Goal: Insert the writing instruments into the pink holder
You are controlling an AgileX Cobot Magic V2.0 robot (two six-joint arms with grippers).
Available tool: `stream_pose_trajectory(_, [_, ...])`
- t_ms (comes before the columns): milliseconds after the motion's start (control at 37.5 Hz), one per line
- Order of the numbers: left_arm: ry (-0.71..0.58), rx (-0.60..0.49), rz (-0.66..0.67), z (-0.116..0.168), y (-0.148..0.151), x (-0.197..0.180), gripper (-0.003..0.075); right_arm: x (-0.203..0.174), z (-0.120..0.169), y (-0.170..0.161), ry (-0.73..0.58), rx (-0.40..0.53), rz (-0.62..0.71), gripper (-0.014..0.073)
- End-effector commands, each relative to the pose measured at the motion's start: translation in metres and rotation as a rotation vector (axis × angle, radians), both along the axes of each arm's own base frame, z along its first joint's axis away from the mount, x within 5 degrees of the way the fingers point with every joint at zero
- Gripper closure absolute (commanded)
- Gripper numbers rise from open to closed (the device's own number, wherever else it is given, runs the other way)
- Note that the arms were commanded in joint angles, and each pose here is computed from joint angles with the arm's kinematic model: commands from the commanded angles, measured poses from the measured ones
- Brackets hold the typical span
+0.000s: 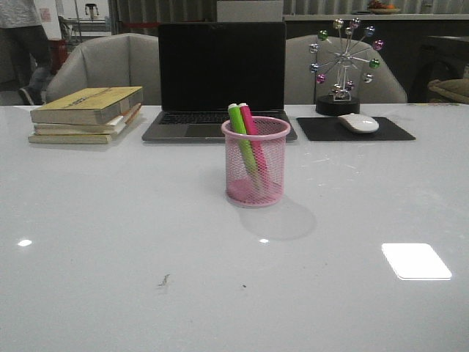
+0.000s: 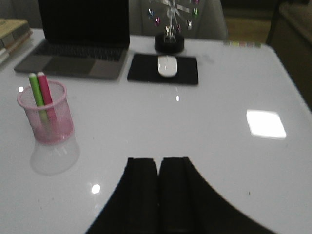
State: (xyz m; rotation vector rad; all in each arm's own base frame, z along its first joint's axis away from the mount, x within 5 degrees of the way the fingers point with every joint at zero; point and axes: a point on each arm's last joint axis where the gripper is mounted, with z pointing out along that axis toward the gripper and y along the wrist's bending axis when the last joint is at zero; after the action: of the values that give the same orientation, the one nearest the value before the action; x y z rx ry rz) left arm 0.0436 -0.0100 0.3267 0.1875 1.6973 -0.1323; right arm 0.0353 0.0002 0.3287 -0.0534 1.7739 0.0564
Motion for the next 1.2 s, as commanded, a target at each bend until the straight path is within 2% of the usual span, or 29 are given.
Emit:
stream_pose_trajectory(0, [-0.101, -0.028, 0.004, 0.016, 0.0, 0.0, 0.0306, -0.008, 0.01, 0.001, -0.218, -0.02, 0.02, 0.0575])
stream_pose_trajectory(213, [-0.101, -0.028, 0.004, 0.016, 0.0, 0.0, 0.0306, -0.017, -0.017, 0.002, -0.378, 0.043, 0.039, 0.0575])
stream_pose_trajectory(533, [-0.099, -0.028, 0.004, 0.016, 0.0, 0.0, 0.0306, -0.004, -0.041, 0.003, -0.523, 0.058, 0.032, 0.0575])
stream_pose_trajectory(1040, [-0.099, -0.028, 0.004, 0.016, 0.0, 0.0, 0.0306, 0.019, -0.121, 0.003, -0.309, 0.049, -0.019, 0.0575])
stream_pose_trajectory(1173, [-0.099, -0.028, 0.004, 0.016, 0.0, 0.0, 0.0306, 0.02, -0.128, 0.003, -0.25, 0.046, -0.018, 0.0575])
